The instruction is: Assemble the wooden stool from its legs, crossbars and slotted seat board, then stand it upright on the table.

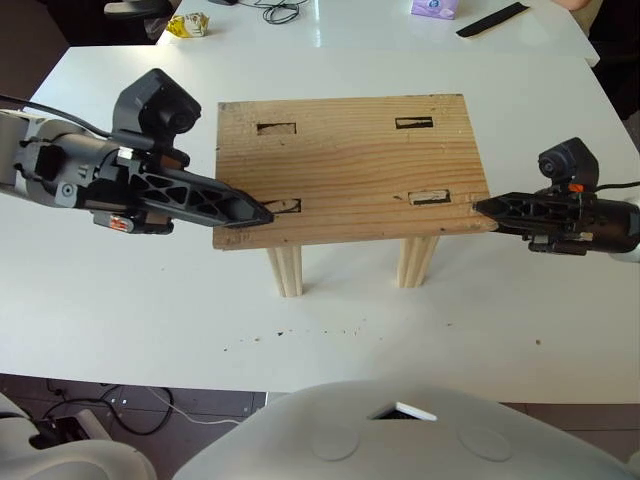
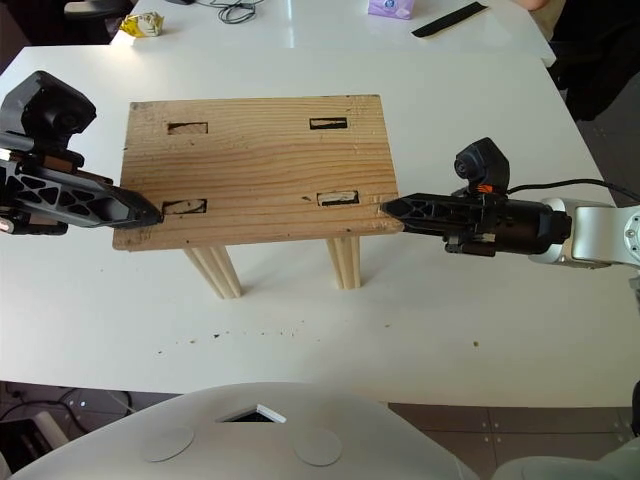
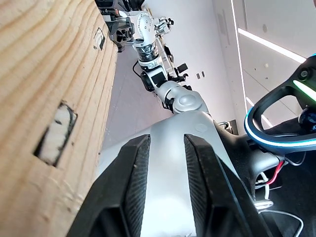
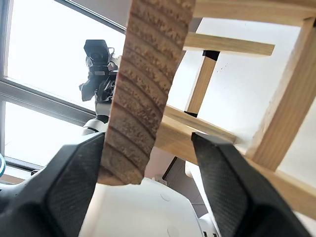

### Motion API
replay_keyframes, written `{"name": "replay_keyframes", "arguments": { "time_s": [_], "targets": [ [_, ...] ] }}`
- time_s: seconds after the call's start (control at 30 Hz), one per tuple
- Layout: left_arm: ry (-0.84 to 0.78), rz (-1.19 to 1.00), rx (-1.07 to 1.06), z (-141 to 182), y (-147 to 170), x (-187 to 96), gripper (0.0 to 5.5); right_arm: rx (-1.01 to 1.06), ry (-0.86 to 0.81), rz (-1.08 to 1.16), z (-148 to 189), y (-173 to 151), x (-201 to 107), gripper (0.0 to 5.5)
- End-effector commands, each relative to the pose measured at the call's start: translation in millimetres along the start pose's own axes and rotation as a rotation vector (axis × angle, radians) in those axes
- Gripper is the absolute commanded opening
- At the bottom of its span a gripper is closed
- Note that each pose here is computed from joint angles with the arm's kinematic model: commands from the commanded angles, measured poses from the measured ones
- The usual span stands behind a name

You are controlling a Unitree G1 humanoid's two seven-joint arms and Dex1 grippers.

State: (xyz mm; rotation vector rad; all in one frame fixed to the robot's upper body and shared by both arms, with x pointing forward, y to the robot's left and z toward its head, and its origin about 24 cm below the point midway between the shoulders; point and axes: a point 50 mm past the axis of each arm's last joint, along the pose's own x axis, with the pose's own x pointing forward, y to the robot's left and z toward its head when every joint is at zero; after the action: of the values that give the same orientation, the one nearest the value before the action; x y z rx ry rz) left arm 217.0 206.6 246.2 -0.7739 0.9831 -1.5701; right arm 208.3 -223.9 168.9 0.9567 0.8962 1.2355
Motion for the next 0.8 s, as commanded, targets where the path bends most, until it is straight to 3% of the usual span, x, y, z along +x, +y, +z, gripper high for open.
{"name": "replay_keyframes", "arguments": {
  "time_s": [0.03, 0.17, 0.33, 0.47, 0.63, 0.8],
  "targets": [
    [-0.077, 0.048, 0.032, 6.9, -0.6, -9.8, 1.27, 0.016, 0.001, -0.011, 6.1, -1.1, -2.0, 3.98],
    [-0.129, 0.092, 0.046, 8.9, -3.6, -22.4, 1.27, -0.009, -0.065, -0.024, 17.7, 3.7, -11.7, 4.68],
    [-0.144, 0.023, 0.030, -9.7, -25.1, -33.4, 1.27, 0.013, -0.098, 0.009, 19.1, 23.6, -38.8, 4.68],
    [-0.116, -0.057, -0.063, -45.5, -35.3, -34.1, 1.27, 0.082, -0.068, 0.007, -12.3, 37.0, -57.3, 4.68],
    [0.022, 0.123, -0.018, -105.7, 8.7, -8.0, 1.27, 0.064, 0.014, -0.094, -92.7, 17.7, -34.3, 4.68],
    [0.156, 0.414, 0.285, -130.0, 77.4, -7.8, 1.27, -0.023, -0.028, -0.222, -119.3, -29.0, 6.5, 4.68]
  ]
}}
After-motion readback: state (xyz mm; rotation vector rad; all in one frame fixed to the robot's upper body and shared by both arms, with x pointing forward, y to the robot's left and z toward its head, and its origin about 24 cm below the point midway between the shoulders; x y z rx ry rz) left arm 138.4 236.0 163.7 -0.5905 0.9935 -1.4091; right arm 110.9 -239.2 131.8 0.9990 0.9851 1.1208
